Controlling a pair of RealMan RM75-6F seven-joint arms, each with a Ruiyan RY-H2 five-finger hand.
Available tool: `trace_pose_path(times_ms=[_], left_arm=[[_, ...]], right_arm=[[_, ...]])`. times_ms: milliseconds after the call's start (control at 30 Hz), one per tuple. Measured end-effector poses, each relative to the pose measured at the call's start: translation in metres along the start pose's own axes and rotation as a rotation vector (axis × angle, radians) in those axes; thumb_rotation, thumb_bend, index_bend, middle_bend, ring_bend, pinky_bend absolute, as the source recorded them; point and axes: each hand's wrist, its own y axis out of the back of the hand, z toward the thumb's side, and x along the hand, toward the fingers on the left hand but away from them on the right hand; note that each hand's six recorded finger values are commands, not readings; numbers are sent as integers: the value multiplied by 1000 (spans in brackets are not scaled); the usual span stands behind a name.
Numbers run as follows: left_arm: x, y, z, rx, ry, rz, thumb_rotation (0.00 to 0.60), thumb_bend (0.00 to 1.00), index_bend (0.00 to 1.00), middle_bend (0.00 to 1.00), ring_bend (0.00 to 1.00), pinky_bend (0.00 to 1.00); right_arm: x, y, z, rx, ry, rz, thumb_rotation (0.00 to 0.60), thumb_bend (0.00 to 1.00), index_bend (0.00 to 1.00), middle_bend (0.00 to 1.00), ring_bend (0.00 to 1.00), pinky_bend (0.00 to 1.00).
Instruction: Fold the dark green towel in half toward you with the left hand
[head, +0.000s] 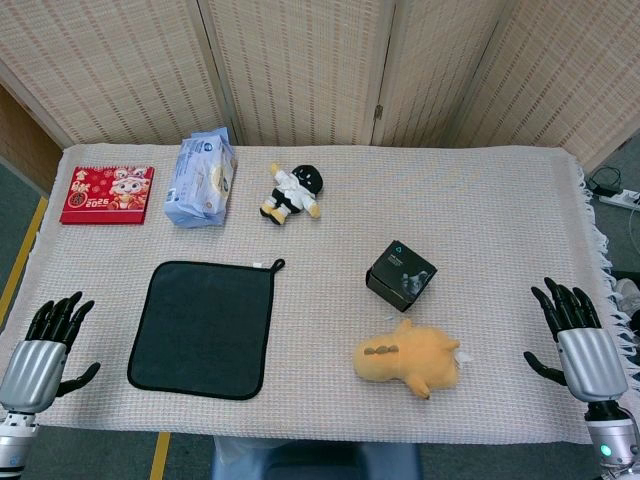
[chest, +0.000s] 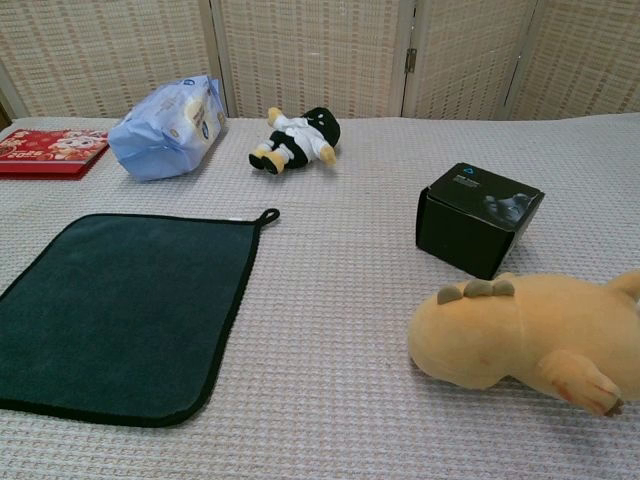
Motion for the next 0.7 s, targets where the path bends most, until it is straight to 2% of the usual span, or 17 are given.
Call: trace_pose_path(times_ms=[233, 267, 333, 367, 400, 433, 467, 500, 567, 600, 700], left_arm=[[1, -3, 4, 2, -11, -9, 600, 260, 16, 0, 1, 16], [2, -3, 6, -1, -18, -7, 600, 261, 20, 3, 10, 43], [3, -2, 11, -12, -41, 5, 600, 266, 47, 80, 100, 142], [4, -1, 14, -22, -54, 16, 600, 270, 61, 186, 225, 252], [7, 0, 19, -40, -76, 35, 600, 272, 70, 343, 420, 451], [9, 2, 23, -52, -97, 50, 600, 273, 71, 437, 537, 577], [12, 4, 28, -62, -122, 62, 600, 273, 73, 588, 712, 775], [16, 6, 35, -73, -158, 72, 600, 273, 84, 714, 831, 893], [23, 8, 45, -95, -203, 68, 600, 273, 151, 904, 964, 986], [28, 9, 49, -108, -217, 52, 600, 273, 219, 966, 994, 1000], [46, 9, 62, -135, -240, 10, 600, 280, 379, 1000, 1000, 1000]], right_arm=[[2, 2, 1, -9, 13, -13, 600, 269, 0, 0, 0, 0], [3, 3, 2, -11, 16, -17, 600, 269, 0, 0, 0, 0], [6, 6, 3, -13, 23, -27, 600, 269, 0, 0, 0, 0], [7, 7, 4, -14, 27, -31, 600, 269, 0, 0, 0, 0], [9, 8, 5, -16, 33, -36, 600, 269, 0, 0, 0, 0], [10, 8, 6, -17, 38, -40, 600, 269, 0, 0, 0, 0], [11, 9, 7, -18, 43, -42, 600, 269, 0, 0, 0, 0], [12, 10, 9, -18, 50, -45, 600, 269, 0, 0, 0, 0], [14, 10, 10, -15, 54, -49, 600, 269, 0, 0, 0, 0], [15, 9, 10, -14, 53, -47, 600, 269, 0, 0, 0, 0], [16, 7, 10, -16, 51, -39, 600, 269, 0, 0, 0, 0]])
